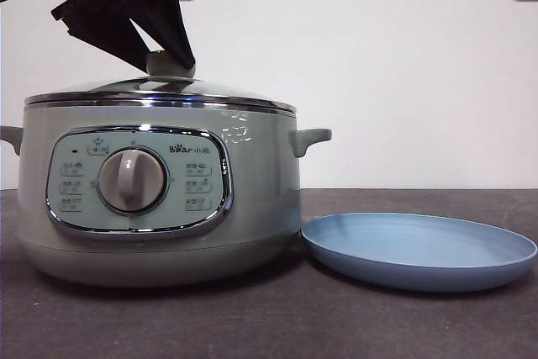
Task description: Take the pumpkin out from the steamer,put the pumpkin in the blue plate,close the lid
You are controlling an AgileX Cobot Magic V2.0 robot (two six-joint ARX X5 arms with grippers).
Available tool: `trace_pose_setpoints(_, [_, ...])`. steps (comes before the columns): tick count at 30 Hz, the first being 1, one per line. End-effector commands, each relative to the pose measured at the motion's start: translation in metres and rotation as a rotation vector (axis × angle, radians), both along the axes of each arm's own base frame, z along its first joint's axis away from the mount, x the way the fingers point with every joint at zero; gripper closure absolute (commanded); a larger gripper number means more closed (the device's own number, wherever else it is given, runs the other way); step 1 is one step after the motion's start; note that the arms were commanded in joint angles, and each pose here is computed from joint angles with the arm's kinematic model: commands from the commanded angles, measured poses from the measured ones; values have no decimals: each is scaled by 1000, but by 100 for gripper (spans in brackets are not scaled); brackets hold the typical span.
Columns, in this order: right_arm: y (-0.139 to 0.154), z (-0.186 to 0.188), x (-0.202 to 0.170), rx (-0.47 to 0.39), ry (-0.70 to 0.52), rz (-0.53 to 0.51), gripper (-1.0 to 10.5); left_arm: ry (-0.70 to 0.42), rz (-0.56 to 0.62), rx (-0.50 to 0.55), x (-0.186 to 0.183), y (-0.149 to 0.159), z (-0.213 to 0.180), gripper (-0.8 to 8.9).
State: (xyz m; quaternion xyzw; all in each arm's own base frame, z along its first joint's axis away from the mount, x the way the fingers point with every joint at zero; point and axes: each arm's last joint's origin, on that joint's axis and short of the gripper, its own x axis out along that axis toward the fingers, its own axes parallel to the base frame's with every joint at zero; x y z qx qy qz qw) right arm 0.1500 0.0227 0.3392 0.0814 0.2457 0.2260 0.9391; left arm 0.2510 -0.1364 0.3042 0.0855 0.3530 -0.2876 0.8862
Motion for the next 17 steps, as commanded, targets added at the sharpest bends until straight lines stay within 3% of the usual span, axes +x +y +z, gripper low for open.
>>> trace_pose_setpoints(1, [0, 1, 0, -7, -12, 4, 537, -15, -13, -3, 1, -1, 1, 822])
trace_pose_setpoints(12, [1, 1, 2, 0, -13, 10, 538, -190, 28, -61, -26, 15, 41, 822])
trace_pose_setpoints(17, [11, 0, 13, 45, -9, 117, 541, -297, 69, -90, -51, 30, 66, 822])
